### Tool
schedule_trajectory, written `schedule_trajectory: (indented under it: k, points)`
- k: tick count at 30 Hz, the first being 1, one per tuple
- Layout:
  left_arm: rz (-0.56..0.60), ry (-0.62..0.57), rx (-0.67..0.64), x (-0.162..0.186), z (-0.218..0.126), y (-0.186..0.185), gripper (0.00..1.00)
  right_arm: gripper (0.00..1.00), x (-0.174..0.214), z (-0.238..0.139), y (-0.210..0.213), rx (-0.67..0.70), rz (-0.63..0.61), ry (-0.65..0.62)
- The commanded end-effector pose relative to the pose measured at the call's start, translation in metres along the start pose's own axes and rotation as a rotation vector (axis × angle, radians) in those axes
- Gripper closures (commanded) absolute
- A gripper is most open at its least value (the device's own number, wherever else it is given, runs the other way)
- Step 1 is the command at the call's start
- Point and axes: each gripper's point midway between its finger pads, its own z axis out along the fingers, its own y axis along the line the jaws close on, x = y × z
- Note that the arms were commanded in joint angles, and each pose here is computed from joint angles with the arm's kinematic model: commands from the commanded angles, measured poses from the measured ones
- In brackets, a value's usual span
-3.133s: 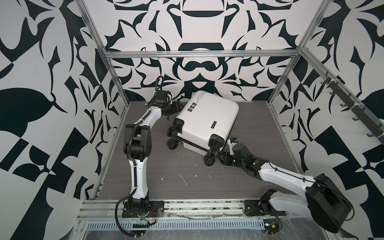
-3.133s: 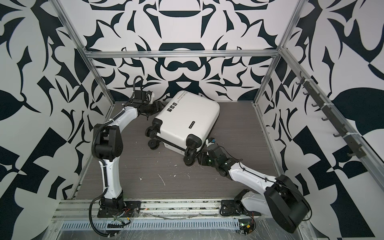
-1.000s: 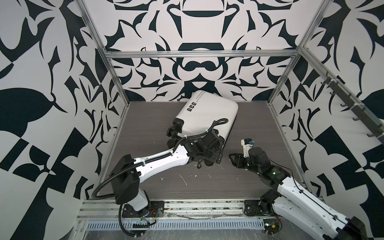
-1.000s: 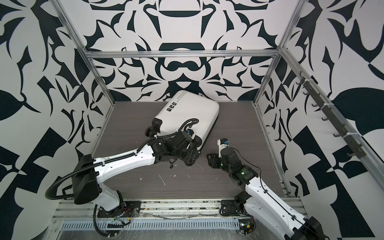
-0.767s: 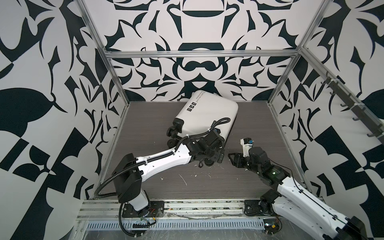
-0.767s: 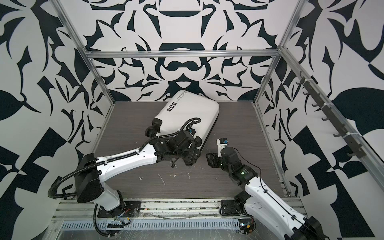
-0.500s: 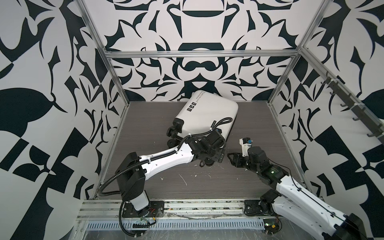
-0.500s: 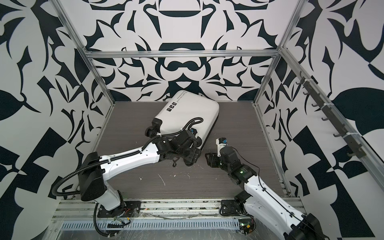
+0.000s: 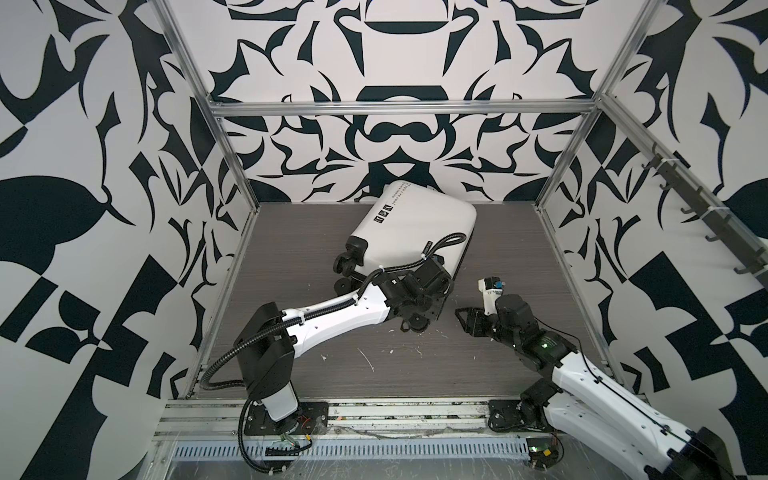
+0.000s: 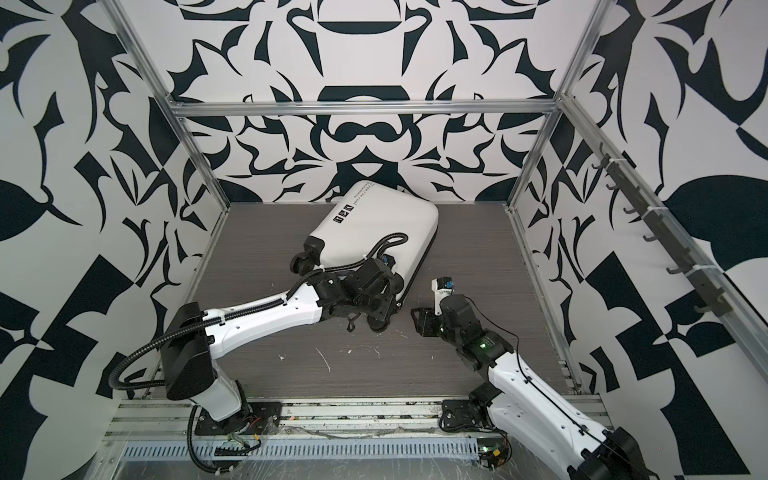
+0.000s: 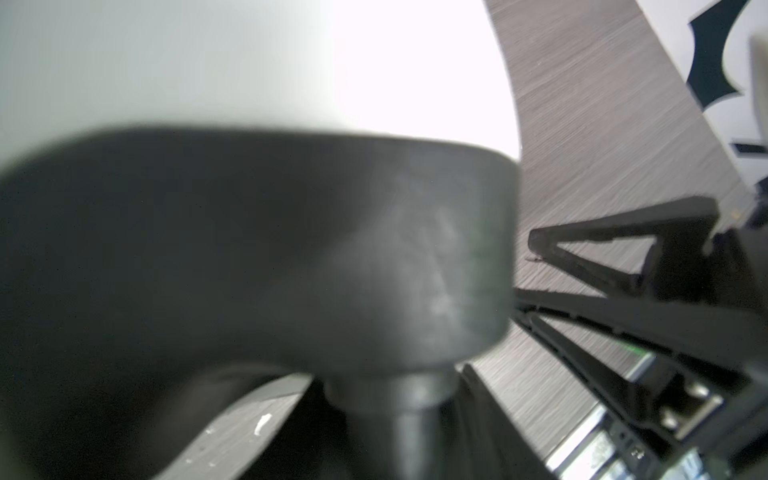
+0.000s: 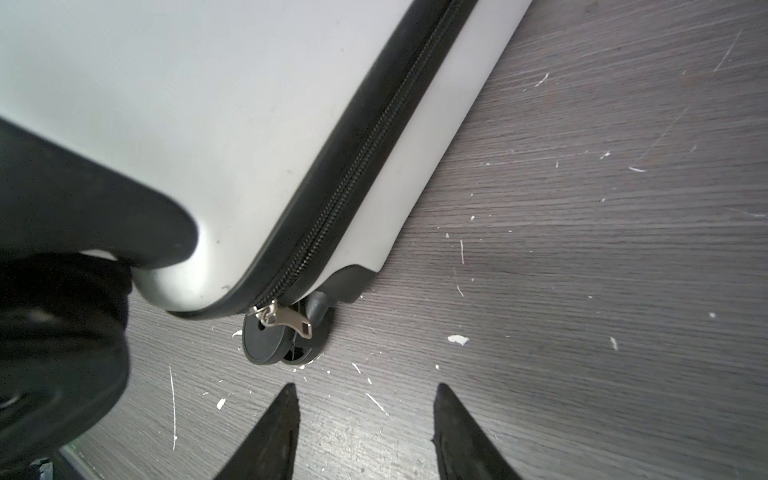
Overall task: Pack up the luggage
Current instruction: 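Close the right gripper on the silver zipper pull near the wheel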
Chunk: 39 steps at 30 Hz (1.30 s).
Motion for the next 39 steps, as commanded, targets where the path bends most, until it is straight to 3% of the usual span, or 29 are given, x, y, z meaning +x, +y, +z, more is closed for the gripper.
schedule_trajectory:
  k: [1,7,11,25,39]
  points:
    - [-0.006,0.003,-0.022,0.001,0.004,0.008,0.65,0.46,-0.011,0.001,-0.004,0.026,-0.01,-0.058]
    - [-0.017,-0.003,-0.006,-0.001,0.001,0.008,0.91,0.46,-0.015,0.002,-0.01,0.039,-0.08,-0.119]
    - [-0.025,-0.015,0.004,-0.002,-0.003,0.007,1.0,0.53,-0.015,0.006,0.002,-0.059,-0.138,-0.175]
    - [-0.041,-0.035,0.019,-0.007,-0.009,0.009,1.0,0.64,-0.011,0.013,0.048,-0.309,-0.293,-0.215]
    - [-0.054,-0.035,0.041,-0.007,-0.009,0.007,1.0,0.62,-0.008,0.034,0.053,-0.275,-0.326,-0.181]
